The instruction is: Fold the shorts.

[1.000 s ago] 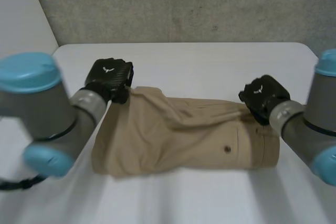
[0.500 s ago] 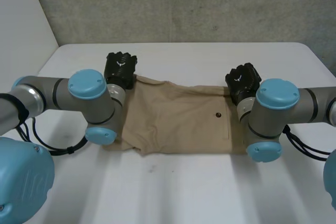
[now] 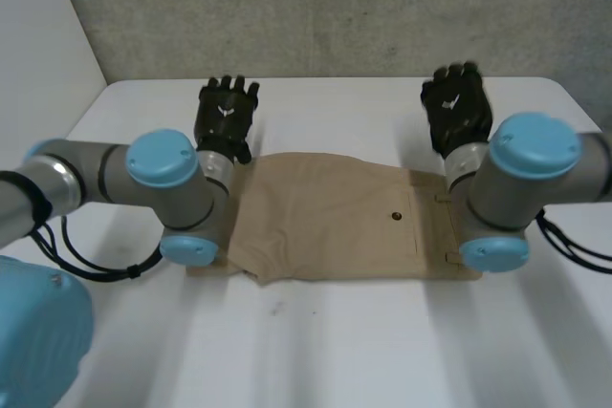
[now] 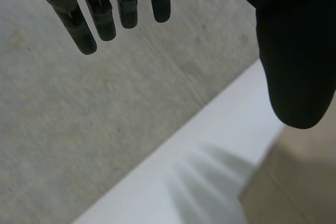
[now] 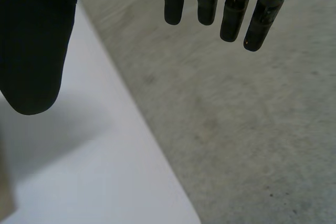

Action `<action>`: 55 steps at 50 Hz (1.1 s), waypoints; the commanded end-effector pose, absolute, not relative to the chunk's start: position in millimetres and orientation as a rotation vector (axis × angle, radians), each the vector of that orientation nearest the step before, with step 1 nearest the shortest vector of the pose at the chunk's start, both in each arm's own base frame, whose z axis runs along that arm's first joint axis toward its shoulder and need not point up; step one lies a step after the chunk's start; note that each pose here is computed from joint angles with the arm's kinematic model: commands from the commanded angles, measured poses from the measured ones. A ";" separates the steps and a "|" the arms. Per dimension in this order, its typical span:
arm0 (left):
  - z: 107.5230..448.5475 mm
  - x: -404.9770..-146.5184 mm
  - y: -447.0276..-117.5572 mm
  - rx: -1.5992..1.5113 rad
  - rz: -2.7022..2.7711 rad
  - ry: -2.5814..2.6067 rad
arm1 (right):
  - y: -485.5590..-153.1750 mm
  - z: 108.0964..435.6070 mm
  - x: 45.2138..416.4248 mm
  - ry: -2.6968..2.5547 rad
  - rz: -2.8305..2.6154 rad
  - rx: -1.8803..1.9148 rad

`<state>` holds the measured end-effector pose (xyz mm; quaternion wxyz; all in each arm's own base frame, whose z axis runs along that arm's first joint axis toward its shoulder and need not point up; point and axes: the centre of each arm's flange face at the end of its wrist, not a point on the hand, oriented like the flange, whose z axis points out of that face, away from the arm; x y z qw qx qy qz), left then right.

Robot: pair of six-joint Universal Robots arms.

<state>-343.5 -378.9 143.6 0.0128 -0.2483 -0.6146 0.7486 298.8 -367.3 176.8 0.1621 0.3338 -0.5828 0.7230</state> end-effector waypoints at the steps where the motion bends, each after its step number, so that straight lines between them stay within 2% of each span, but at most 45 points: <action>1: 206.2 -331.9 -351.4 -0.721 2.386 -1.840 | -336.4 261.6 275.2 -1.846 2.301 0.757; 4: 226.0 -322.5 -332.3 -0.697 2.370 -1.832 | -326.8 265.7 265.0 -1.956 2.259 0.778; 12: 230.9 -293.9 -273.3 -0.591 2.140 -1.954 | -288.5 246.0 238.3 -2.359 2.013 0.808; 18: 217.6 -272.7 -237.0 -0.525 1.990 -2.046 | -261.9 206.0 222.3 -2.554 1.799 0.855; 22: 209.3 -264.4 -224.9 -0.522 1.953 -2.084 | -250.5 185.0 217.8 -2.633 1.733 0.896; 38: 187.8 -261.6 -221.6 -0.534 1.890 -2.157 | -266.6 134.9 214.8 -2.586 1.772 0.866; 48: 183.5 -261.3 -222.1 -0.537 1.877 -2.173 | -273.6 121.3 216.1 -2.535 1.761 0.917; 55: 183.1 -261.8 -221.0 -0.541 1.874 -2.172 | -283.6 131.9 209.4 -2.431 1.800 0.872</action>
